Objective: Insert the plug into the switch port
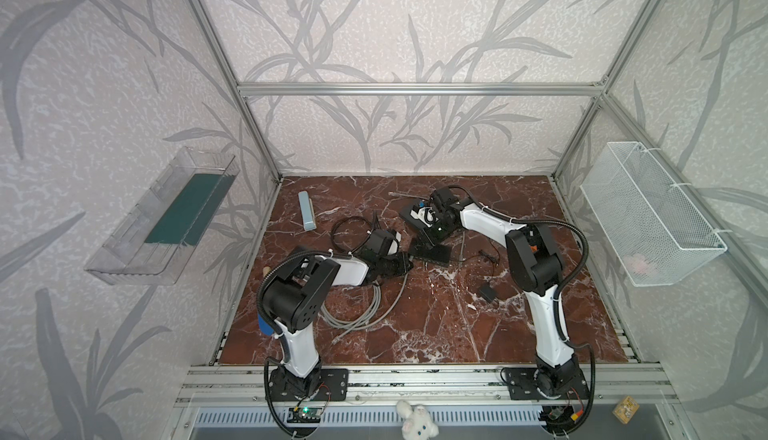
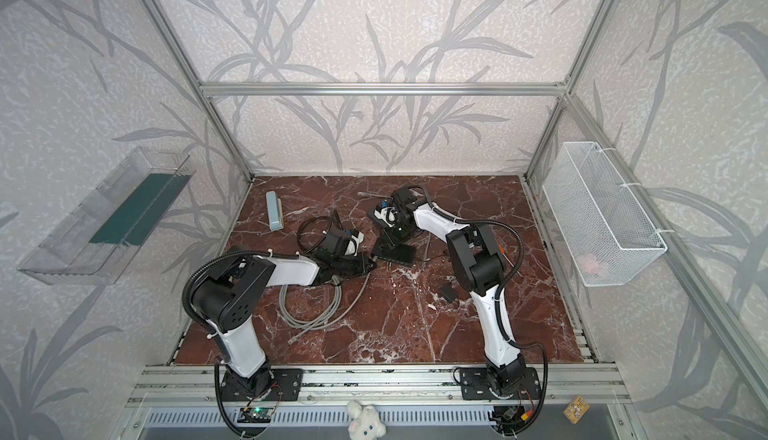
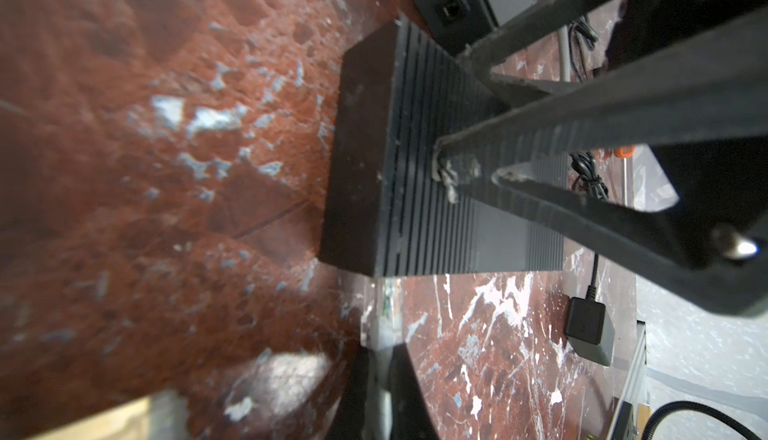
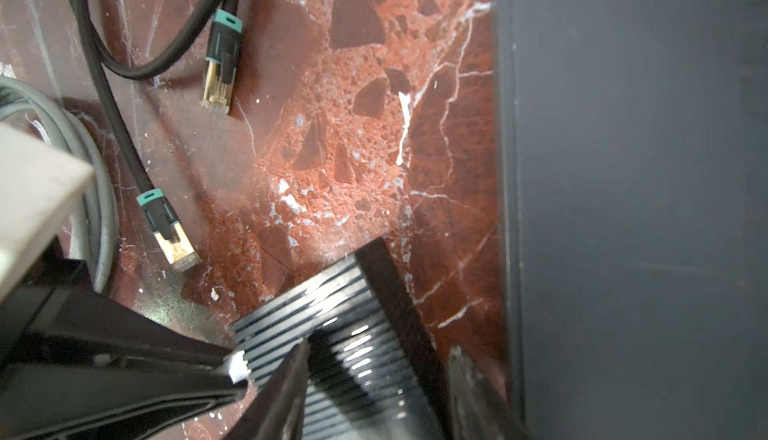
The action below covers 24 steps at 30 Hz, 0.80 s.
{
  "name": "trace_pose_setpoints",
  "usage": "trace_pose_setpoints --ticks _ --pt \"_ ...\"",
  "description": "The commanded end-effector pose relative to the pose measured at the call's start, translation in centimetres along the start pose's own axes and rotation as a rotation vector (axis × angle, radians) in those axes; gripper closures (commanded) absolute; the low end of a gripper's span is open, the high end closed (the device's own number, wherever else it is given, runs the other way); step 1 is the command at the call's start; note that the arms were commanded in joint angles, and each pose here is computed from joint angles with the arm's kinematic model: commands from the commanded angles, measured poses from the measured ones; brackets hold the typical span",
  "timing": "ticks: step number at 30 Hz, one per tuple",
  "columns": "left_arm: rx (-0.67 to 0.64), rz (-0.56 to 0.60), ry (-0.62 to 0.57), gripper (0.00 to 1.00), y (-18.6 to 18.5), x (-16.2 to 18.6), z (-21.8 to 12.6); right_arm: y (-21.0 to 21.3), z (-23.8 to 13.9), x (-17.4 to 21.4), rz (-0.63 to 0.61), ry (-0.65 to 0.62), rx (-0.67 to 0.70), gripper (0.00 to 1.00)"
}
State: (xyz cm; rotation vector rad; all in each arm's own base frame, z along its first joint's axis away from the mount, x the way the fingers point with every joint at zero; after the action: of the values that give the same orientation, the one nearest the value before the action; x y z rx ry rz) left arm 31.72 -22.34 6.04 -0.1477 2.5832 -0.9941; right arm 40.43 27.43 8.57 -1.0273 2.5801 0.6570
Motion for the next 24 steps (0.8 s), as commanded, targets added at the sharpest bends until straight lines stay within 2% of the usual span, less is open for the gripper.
trace_pose_setpoints --ticks 1,10,24 --pt "-0.244 -0.108 0.122 1.00 4.8 2.8 0.3 -0.4 1.9 3.7 0.044 0.150 0.008 0.47" --pt "-0.184 -0.070 0.121 1.00 4.1 2.3 1.0 -0.5 2.1 3.9 0.055 0.149 -0.020 0.48" --pt "-0.135 0.044 -0.025 1.00 4.5 1.6 0.9 -0.8 2.6 5.3 0.050 0.205 -0.057 0.49"
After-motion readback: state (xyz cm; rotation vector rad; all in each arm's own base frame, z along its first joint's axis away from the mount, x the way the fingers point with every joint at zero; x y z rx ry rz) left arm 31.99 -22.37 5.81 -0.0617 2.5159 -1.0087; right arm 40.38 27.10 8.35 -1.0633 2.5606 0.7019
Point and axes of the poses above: each gripper's point midway between its finger pads, its own z axis out along the fingers, its own y axis along the line the jaws close on, x = y × z, the point moved 6 cm from there along -z, back along the fingers, and after that the axes turned 4 degrees about -z, right-handed, at the moved point
